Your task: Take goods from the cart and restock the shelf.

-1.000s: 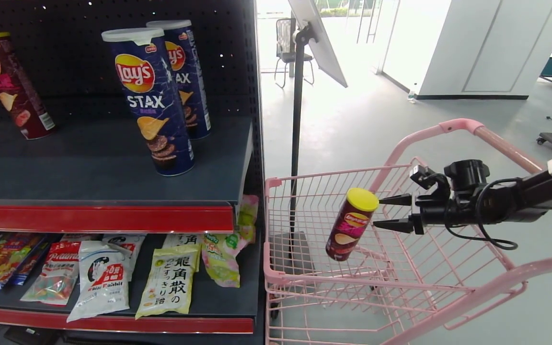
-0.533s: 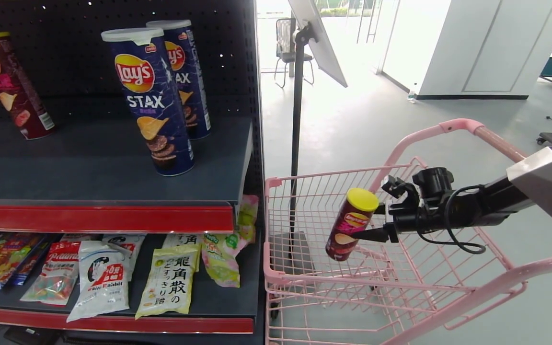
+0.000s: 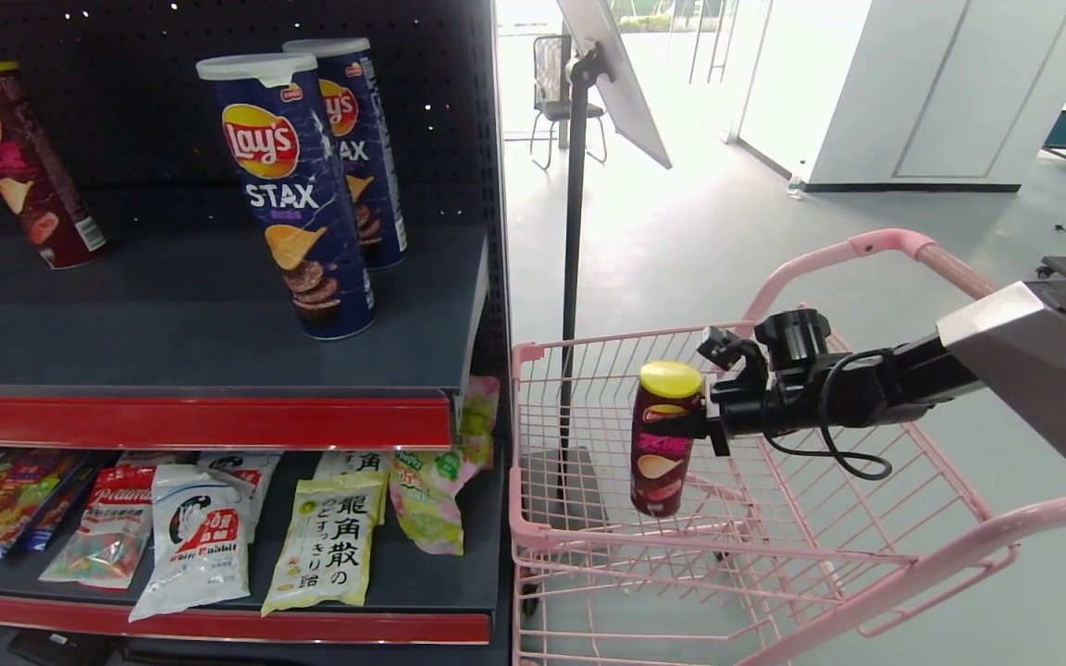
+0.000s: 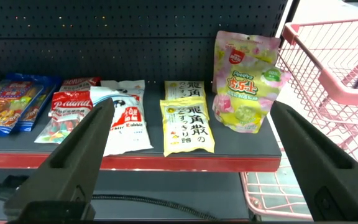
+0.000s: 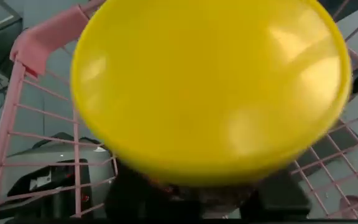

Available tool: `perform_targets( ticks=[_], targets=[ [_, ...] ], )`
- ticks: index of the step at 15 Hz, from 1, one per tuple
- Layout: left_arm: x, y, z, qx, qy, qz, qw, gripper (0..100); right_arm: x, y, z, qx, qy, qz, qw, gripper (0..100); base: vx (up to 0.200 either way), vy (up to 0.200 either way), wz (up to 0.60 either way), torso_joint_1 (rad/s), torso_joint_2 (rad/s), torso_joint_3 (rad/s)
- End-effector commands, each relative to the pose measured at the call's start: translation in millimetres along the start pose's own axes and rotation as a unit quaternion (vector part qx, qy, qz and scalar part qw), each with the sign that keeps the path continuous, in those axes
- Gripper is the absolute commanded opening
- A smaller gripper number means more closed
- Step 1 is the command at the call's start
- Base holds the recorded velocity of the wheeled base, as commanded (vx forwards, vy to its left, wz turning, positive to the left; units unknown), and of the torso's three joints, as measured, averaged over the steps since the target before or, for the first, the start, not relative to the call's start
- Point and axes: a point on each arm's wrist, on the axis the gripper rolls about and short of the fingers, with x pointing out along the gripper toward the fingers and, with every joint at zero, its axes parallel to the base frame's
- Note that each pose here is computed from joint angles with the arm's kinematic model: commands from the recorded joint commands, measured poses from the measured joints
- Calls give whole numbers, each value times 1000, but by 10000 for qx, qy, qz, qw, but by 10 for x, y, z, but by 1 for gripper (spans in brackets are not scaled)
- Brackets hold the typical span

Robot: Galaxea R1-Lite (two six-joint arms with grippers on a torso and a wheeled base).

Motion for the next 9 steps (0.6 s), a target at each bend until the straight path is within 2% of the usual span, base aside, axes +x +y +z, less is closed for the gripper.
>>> perform_targets(
  ticks=[1, 4, 7, 9],
  targets=[
    [1, 0, 0, -3, 8, -2, 10000, 100, -26, 41, 105, -126, -45, -29, 9999, 0, 0, 0, 0, 0, 0, 0],
    [1, 0, 0, -3, 8, -2, 10000, 100, -156, 120, 347, -254, -94, -283, 9992, 0, 0, 0, 0, 0, 0, 0],
    [1, 0, 0, -3, 8, -2, 10000, 100, -495, 406, 675, -202, -301, -437, 9984, 0, 0, 0, 0, 0, 0, 0],
    [1, 0, 0, -3, 8, -2, 10000, 100, -723, 571, 872, -394, -467, -588, 9964, 0, 0, 0, 0, 0, 0, 0]
  ],
)
